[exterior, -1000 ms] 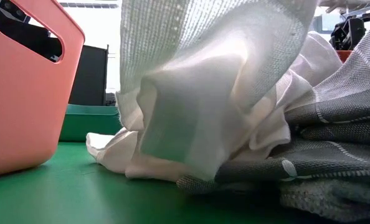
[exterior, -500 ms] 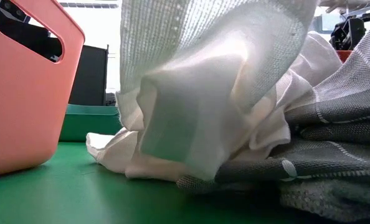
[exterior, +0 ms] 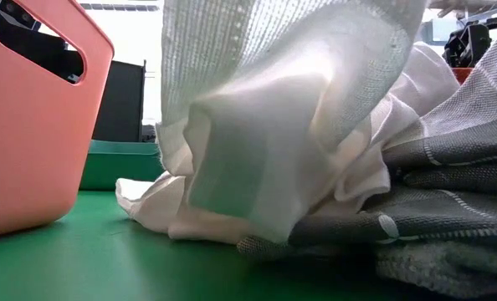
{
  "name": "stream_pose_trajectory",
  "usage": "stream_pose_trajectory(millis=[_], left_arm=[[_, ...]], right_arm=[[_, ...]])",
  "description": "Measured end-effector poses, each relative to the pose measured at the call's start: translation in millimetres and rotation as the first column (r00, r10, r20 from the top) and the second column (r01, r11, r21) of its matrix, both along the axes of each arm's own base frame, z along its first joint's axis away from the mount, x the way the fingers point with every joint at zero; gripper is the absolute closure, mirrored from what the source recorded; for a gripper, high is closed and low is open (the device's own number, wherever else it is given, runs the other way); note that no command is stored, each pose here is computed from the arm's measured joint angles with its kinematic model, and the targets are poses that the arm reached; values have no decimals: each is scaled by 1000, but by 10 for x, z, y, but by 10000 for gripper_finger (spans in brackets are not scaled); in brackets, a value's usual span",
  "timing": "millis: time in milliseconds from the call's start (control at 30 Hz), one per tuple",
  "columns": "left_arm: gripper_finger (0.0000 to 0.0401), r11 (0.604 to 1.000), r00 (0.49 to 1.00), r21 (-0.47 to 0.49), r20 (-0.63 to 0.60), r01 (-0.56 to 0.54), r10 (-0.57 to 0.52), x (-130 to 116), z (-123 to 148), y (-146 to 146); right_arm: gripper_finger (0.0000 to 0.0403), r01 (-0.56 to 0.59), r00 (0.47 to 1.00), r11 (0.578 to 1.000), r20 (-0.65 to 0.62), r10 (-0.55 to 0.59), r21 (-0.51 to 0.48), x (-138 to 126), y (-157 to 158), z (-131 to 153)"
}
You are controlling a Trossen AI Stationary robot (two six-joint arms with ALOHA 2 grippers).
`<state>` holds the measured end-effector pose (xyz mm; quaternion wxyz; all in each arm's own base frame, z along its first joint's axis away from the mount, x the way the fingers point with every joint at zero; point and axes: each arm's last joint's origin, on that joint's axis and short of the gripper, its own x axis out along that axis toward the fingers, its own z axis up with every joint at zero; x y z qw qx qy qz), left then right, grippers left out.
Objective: Sort microfiber towel by color & place in baskets
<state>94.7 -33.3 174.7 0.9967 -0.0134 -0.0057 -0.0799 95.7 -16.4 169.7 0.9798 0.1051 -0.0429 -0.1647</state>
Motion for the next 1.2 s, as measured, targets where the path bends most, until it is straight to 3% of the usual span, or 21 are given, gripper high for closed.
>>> stream_pose_trajectory(millis=[667, 833, 1033, 1100, 1200], left_arm=[[260, 1000, 1000, 1, 0, 0, 0, 0, 1, 0], [260, 995, 1000, 101, 18, -9, 7, 0, 2, 2], [260, 964, 968, 87, 34, -250, 247, 2, 22, 73], [260, 956, 960, 87, 36, -279, 277, 1, 24, 81], [259, 931, 931, 6, 35, -364, 364, -4, 40, 108]], right_arm=[[275, 0, 1000, 1000, 0, 0, 0, 0, 0, 0], [275, 1, 1000, 1000, 16, -1, 6, -1, -1, 14], [275, -22, 942, 975, 331, -54, 221, -54, -20, 250], [275, -48, 901, 963, 427, -74, 267, -86, -29, 342], [275, -131, 816, 941, 574, -77, 312, -153, -27, 486]])
